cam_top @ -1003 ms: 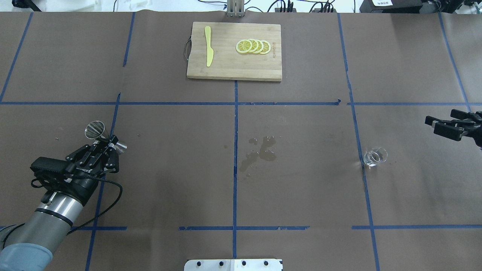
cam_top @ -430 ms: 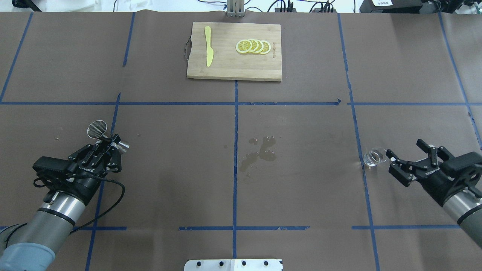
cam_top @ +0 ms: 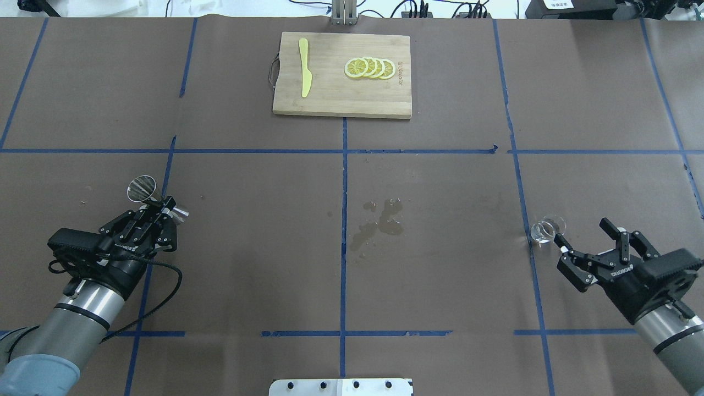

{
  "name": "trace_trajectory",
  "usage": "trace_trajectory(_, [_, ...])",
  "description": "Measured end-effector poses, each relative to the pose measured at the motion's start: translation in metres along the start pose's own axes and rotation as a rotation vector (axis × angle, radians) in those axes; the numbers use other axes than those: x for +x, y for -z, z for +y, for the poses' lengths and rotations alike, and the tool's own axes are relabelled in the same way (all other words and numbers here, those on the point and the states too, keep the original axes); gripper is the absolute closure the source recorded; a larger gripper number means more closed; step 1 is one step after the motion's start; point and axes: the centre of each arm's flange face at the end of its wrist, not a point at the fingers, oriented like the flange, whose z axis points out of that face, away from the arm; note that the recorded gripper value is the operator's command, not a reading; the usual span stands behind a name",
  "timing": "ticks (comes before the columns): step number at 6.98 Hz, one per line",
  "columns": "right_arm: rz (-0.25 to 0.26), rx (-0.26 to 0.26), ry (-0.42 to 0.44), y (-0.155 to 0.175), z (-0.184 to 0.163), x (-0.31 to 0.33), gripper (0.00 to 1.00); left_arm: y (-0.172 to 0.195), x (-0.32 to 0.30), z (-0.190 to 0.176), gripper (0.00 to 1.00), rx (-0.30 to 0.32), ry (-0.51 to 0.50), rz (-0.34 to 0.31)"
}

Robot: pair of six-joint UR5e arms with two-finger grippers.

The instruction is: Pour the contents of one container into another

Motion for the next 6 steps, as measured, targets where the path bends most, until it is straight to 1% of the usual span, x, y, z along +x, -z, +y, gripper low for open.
trace_trajectory(1, [0.005,0.009,0.004,-0.004,0.018,-0.009,0.00,0.000,0.000,0.000,1.00,0.000,0.001,0.000])
trace_trajectory(2, [0.009,0.013,0.007,-0.006,0.027,-0.013,0.00,0.000,0.000,0.000,1.00,0.001,0.001,0.000])
trace_trajectory(3, [0.013,0.015,0.000,-0.009,0.030,-0.014,0.00,0.000,0.000,0.000,1.00,0.001,0.001,-0.001])
trace_trajectory(5, [0.024,0.020,-0.048,-0.014,0.033,-0.010,0.00,-0.001,-0.001,0.000,1.00,0.001,0.001,-0.001])
trace_trajectory(6, [0.027,0.016,-0.048,-0.015,0.037,-0.006,0.01,0.000,0.000,0.000,1.00,0.001,0.001,-0.001])
